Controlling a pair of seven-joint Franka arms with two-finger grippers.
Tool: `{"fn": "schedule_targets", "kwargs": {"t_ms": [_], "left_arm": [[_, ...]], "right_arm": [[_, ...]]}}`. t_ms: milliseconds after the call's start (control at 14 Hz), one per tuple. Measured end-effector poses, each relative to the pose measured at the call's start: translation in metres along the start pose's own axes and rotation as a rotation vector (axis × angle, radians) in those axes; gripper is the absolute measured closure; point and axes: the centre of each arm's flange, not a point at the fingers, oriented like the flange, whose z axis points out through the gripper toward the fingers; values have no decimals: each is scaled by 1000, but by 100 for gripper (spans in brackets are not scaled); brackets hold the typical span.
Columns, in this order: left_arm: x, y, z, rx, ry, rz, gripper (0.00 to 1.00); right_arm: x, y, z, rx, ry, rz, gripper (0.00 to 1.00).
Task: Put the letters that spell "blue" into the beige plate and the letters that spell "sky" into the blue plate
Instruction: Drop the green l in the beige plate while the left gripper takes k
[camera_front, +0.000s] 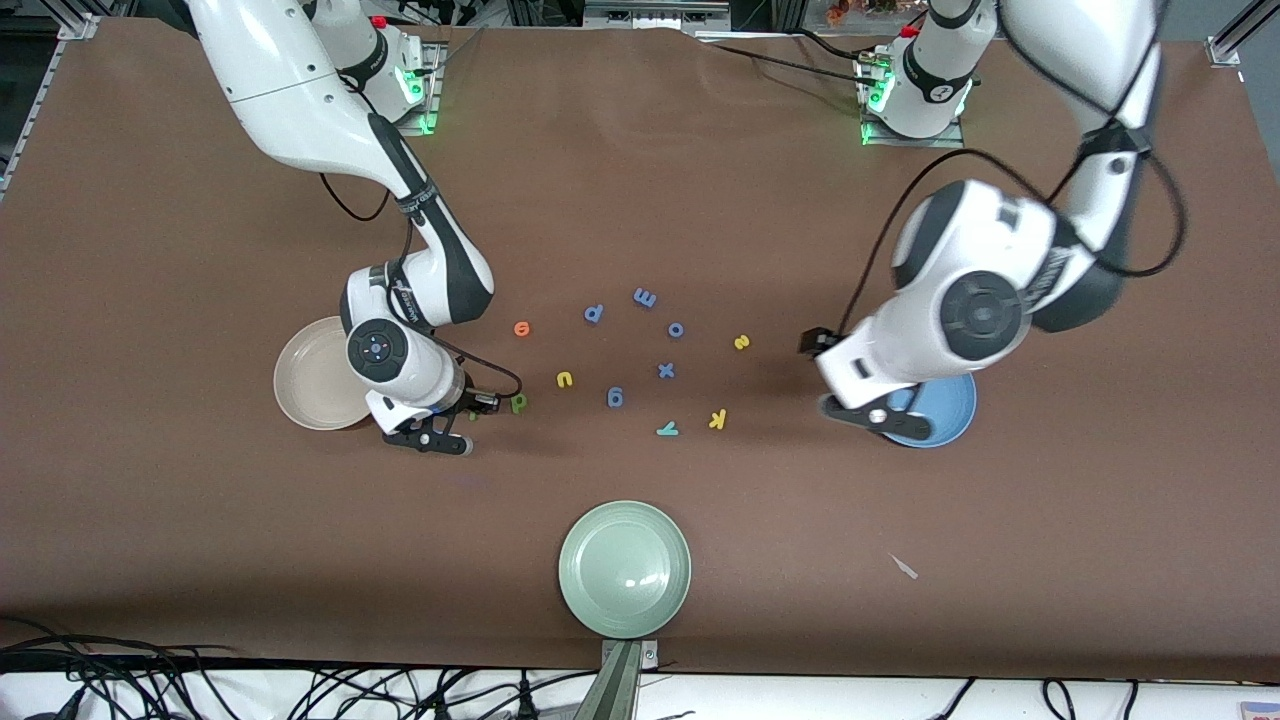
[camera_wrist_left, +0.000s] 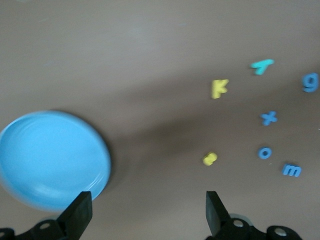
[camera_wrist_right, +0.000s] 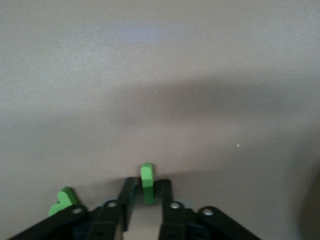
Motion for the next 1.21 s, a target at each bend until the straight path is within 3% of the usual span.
{"fn": "schedule_targets", "kwargs": {"t_ms": [143, 356, 570, 784, 1140, 1211], "left_arm": [[9, 41, 30, 4, 16, 71, 0], [31, 62, 72, -4, 96, 155, 0], [49, 50, 98, 1, 153, 242, 0], [58, 54, 126, -4, 185, 243, 0], [66, 65, 171, -19, 207, 149, 0], [67, 69, 178, -22, 216, 137, 7]], "right_arm": [[1, 0, -1, 4, 5, 2, 91], [7, 2, -8, 6, 17, 4, 91], [19, 21, -29, -24, -11, -31, 91], [28, 57, -57, -65, -55, -114, 91], [24, 128, -73, -97, -78, -236, 91], [20, 145, -72, -98, -69, -259, 91]]}}
